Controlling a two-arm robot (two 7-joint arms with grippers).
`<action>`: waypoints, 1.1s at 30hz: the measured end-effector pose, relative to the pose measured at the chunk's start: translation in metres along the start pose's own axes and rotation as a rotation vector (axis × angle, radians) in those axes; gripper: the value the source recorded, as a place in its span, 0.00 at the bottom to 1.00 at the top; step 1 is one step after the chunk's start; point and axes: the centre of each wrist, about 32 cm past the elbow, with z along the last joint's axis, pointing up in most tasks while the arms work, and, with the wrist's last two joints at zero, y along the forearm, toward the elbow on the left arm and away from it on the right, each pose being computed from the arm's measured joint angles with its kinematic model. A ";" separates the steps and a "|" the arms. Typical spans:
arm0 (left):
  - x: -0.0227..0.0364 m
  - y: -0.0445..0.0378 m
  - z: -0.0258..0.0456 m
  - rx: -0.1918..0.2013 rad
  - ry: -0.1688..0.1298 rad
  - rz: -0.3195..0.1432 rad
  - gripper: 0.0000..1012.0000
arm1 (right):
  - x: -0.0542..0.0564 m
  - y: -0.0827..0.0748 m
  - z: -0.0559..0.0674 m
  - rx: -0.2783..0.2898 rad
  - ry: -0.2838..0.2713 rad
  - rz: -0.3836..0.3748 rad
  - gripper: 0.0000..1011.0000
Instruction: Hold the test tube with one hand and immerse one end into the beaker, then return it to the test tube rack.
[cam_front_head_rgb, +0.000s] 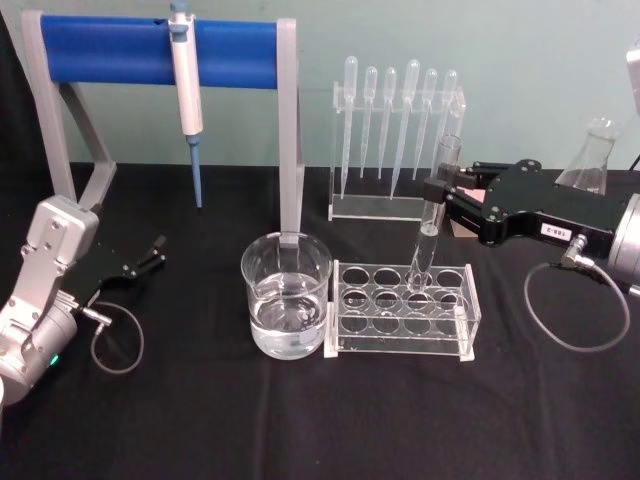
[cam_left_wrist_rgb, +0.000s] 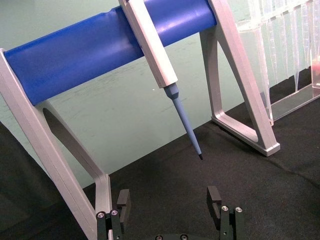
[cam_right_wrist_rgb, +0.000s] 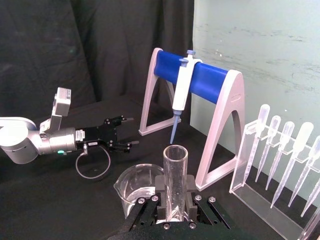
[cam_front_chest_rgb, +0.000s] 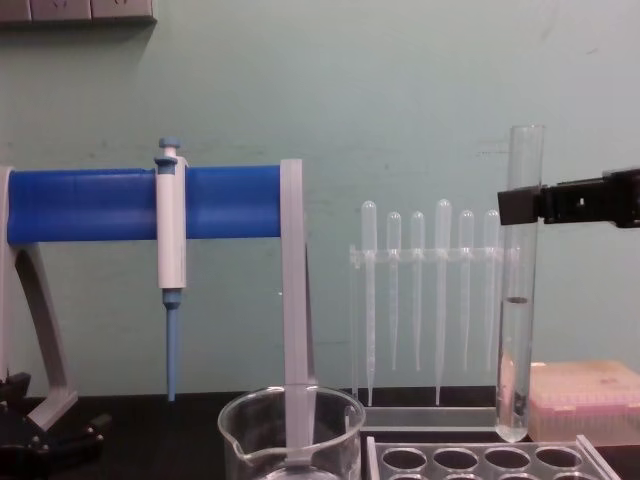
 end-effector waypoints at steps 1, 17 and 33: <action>0.0000 0.0000 0.0000 0.000 0.000 0.000 0.99 | 0.000 0.000 0.000 0.000 0.000 0.000 0.22; 0.0000 0.0000 0.0000 0.000 0.000 0.000 0.99 | 0.000 0.000 0.000 0.000 0.001 -0.002 0.22; 0.0000 0.0000 0.0000 0.000 0.000 0.000 0.99 | 0.000 0.000 0.000 0.000 0.001 -0.004 0.22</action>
